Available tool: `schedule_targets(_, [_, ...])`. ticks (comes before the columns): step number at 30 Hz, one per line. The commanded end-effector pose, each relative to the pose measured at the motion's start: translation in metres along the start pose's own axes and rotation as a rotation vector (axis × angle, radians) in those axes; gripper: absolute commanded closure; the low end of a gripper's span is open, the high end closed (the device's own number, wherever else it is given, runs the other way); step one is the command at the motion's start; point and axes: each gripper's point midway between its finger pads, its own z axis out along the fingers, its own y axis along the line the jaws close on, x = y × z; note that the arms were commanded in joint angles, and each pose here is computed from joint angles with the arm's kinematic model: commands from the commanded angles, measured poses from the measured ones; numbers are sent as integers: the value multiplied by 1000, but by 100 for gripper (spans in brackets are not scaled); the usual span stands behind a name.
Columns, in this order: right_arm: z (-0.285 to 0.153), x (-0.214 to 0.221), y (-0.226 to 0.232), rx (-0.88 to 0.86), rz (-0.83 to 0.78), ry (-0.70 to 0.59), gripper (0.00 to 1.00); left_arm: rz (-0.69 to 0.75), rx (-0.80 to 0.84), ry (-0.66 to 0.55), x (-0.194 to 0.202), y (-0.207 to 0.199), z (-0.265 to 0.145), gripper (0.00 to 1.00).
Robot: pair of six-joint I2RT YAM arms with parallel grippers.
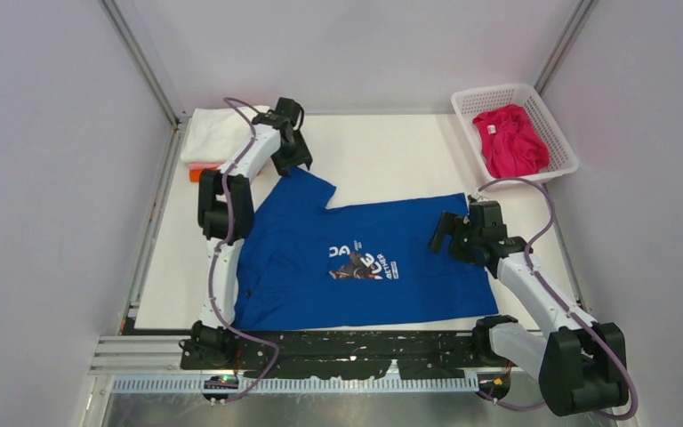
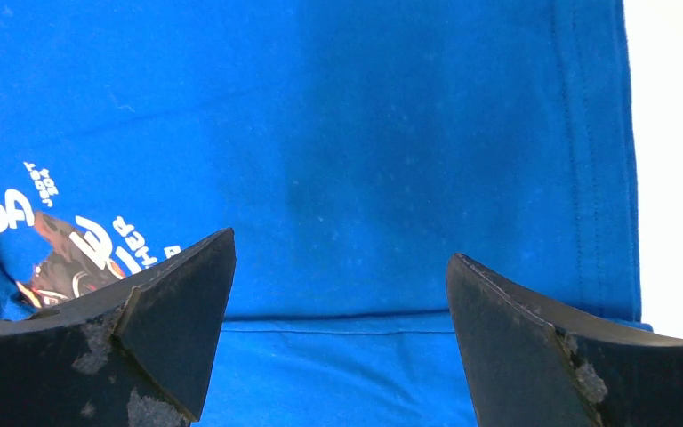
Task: Fold and stack the t-shirts
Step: Grab the side of the flattened tshirt furthest away from the robot with both arms
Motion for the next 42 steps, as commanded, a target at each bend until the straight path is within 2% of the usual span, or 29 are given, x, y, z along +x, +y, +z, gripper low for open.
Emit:
schedule_targets(1, [10,0,2,-17,-5,4,4,199,228,-260,-61,-41,-65,29])
schedule_targets(4, [12,0,-2,6,-3,6,5,242,409,-242,-67,-65,-61,17])
schedule_targets(6, [11,-3,-2,9,-3,4,5,211,421,-233,-77,-65,-54,3])
schedule_targets(7, [10,-5,-1,10,-3,2,5,201,411,-232,-81,-62,-47,1])
schedule_targets(11, [9,-8,-5,35,-2,-6,5,167,391,-186,-88,-45,-20,0])
schedule_targets(16, [7,-9,-5,44,7,-5,4,39,514,-61,-73,-48,7,0])
schedule_targets(25, [0,-14,-10,76,-9,-25,5,-52,460,63,-41,-40,23,0])
schedule_targets(33, [-5,-17,-9,71,-22,-36,5,55,262,141,1,-11,8,1])
schedule_targets(42, [-7,-16,-9,68,-27,-43,4,144,123,123,2,14,3,14])
